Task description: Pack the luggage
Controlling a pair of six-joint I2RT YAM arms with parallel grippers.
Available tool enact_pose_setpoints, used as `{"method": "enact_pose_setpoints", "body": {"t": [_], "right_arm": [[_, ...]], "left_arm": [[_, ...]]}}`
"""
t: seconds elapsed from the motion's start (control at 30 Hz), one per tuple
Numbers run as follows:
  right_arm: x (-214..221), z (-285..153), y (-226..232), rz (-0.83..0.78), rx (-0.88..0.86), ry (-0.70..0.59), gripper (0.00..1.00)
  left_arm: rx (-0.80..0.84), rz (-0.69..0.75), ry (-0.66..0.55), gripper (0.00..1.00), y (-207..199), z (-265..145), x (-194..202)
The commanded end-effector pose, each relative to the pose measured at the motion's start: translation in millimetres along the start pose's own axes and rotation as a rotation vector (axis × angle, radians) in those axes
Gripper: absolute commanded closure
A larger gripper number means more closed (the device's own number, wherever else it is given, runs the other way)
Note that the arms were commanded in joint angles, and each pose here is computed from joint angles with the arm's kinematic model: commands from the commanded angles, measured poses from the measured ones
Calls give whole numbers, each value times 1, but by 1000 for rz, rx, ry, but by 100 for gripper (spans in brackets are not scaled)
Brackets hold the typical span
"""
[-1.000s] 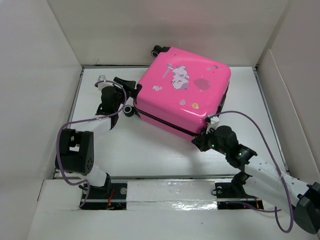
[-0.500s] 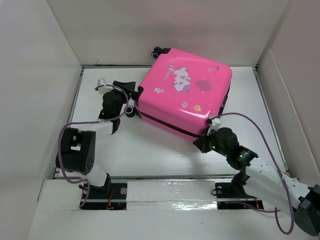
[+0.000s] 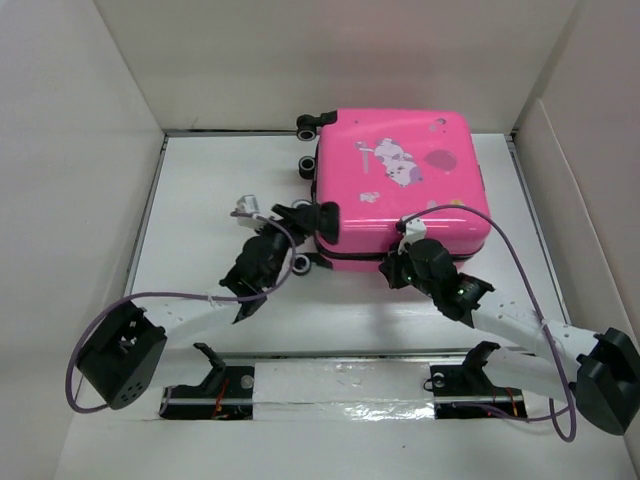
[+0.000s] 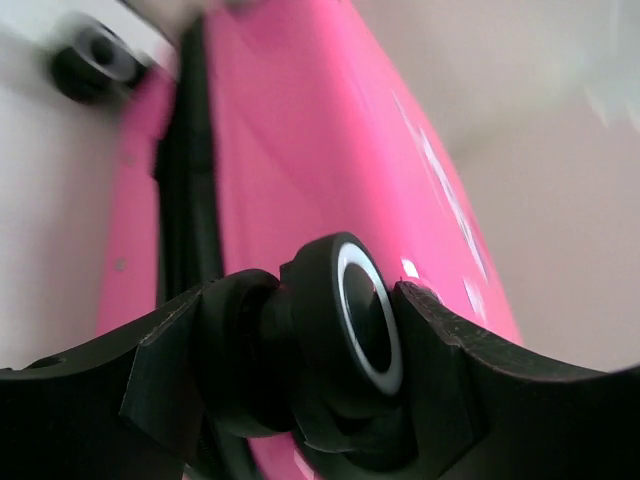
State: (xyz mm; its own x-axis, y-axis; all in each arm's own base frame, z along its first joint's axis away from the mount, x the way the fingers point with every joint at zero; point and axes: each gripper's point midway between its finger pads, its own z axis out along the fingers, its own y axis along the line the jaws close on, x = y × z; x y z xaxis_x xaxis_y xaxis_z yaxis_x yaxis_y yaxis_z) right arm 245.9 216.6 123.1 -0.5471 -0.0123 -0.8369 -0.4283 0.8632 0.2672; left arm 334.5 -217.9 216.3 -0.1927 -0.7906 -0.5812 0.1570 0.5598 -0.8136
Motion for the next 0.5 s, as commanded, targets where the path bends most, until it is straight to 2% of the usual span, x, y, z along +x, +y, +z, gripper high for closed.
{"method": "enact_pose_setpoints", "body": {"t": [0.0,0.17,0.27,0.4,0.47], "right_arm": [[-72,-16,75,2,-286,-206,100],[-55,-5,100,-4,-352,-177,100],[-50,-1,103,-15,-341,-171,100],[-34,-8,117,-9,-452,-187,100],[-12,-10,109,-12,-453,-149,100]], "left_arm": [[334,80,482,100,-72,-73,116],[482,21,595,100,-125,-110,146],[506,35,625,100,-146,-123,154],[574,28,677,100,-167,-132,159],[609,34,692,100,-179,-132,161]]}}
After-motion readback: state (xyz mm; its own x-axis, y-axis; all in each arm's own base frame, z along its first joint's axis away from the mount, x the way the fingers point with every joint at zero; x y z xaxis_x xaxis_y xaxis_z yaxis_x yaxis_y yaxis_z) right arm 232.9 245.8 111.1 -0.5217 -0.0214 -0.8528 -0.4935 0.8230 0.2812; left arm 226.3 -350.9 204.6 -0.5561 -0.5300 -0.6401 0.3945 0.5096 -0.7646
